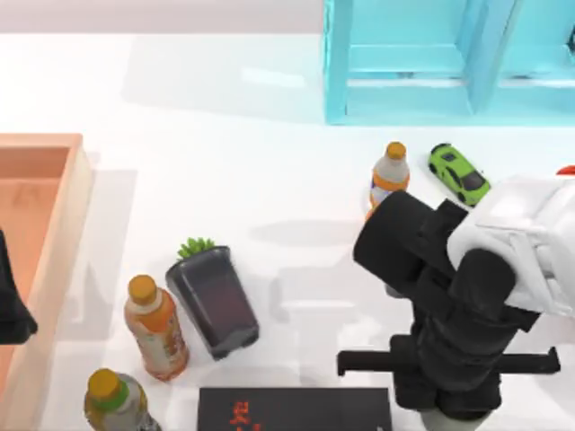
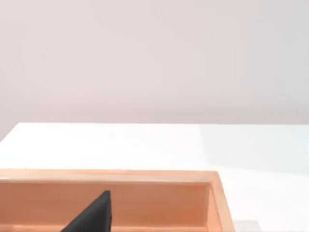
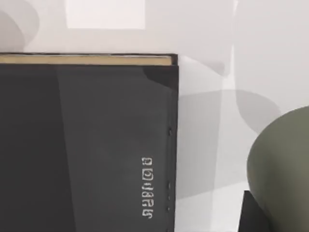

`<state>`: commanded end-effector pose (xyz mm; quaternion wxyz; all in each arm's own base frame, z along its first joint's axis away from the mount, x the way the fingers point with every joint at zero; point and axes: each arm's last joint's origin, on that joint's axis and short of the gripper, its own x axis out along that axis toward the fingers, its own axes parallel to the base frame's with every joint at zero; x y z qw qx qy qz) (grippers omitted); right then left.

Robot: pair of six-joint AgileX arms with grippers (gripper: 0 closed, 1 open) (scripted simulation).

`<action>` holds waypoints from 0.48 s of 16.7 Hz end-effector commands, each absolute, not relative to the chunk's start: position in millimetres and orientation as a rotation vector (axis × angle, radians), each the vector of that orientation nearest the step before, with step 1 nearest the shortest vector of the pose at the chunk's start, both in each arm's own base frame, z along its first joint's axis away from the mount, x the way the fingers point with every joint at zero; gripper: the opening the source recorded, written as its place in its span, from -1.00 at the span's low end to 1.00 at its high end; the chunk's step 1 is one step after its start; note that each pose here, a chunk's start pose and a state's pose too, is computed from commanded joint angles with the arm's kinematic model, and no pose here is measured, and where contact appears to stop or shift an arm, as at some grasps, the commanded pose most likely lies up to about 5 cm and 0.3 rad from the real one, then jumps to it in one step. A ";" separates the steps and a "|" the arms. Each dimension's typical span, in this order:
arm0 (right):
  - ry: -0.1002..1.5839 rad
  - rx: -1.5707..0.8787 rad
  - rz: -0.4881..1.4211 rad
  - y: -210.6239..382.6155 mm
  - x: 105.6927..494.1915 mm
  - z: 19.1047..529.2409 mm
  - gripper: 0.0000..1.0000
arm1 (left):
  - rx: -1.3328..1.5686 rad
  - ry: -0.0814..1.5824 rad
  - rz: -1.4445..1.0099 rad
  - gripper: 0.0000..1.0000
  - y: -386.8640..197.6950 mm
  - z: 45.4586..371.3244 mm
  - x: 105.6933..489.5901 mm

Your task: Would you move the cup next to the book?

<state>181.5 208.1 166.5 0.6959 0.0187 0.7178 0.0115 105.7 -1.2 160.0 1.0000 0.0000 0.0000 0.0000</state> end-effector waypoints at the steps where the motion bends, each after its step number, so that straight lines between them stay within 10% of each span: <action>1: 1.602 0.042 0.026 208.1 181.5 166.5 -1.00 | 0.000 0.000 0.000 1.00 -1.2 160.0 105.7; 3: 1.602 0.042 0.026 208.1 181.5 166.5 -1.00 | 0.000 0.000 0.000 1.00 -1.2 160.0 105.7; 8: 1.602 0.042 0.026 208.1 181.5 166.5 -0.25 | 0.000 0.000 0.000 1.00 -1.2 160.0 105.7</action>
